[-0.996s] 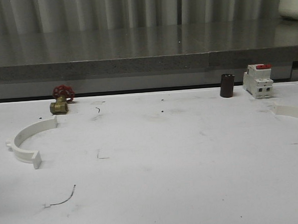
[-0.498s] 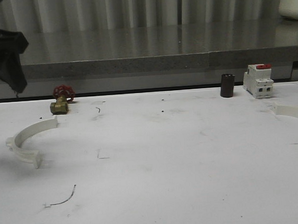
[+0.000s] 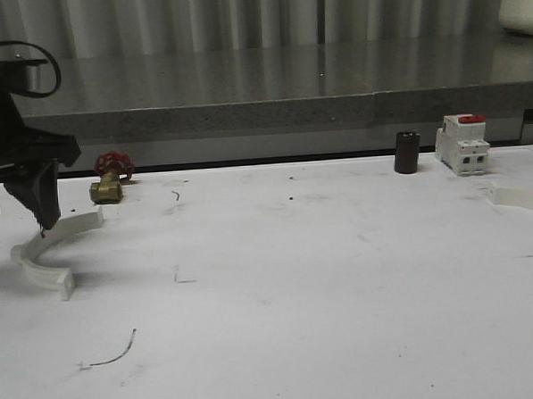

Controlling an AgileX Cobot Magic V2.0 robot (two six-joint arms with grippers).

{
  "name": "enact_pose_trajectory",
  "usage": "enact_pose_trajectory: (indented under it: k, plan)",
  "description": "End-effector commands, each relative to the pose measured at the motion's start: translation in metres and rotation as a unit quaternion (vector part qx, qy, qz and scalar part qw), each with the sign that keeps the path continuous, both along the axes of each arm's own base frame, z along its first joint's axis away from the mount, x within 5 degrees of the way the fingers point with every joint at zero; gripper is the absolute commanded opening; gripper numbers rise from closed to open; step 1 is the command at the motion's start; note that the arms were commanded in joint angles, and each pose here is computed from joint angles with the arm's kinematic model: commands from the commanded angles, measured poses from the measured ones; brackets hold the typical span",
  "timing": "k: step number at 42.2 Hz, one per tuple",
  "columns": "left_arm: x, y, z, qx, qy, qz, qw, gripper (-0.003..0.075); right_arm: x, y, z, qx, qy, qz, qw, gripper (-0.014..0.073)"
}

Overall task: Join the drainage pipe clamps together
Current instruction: 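Lower the left gripper and grasp the white clamp half by its tab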

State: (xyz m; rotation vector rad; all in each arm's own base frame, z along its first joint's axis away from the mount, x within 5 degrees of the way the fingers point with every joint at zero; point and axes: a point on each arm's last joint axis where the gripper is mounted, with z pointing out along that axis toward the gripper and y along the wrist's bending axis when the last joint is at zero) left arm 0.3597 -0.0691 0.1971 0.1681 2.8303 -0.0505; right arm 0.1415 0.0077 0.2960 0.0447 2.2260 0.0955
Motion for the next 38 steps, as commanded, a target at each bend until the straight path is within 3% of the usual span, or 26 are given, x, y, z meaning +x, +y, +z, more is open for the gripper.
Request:
enact_pose_trajectory:
  k: [1, 27, 30, 38]
  plan:
    - [0.008, -0.005, 0.015, -0.013, -0.035, 0.006, 0.999, 0.0437, 0.005, -0.001, 0.017, 0.002, -0.052, -0.004, 0.999, 0.0453]
    - [0.023, -0.008, -0.011, -0.019, -0.033, 0.013, 0.999, 0.0435, 0.005, -0.001, 0.017, 0.002, -0.052, -0.004, 0.999, 0.0453]
    - [0.023, -0.008, -0.01, -0.019, -0.035, 0.013, 0.999, 0.0399, 0.005, -0.001, 0.017, 0.002, -0.052, -0.004, 0.999, 0.0453]
    - [0.023, -0.008, -0.01, -0.019, -0.037, 0.013, 0.999, 0.0196, 0.005, -0.001, 0.017, 0.002, -0.052, -0.004, 0.999, 0.0453]
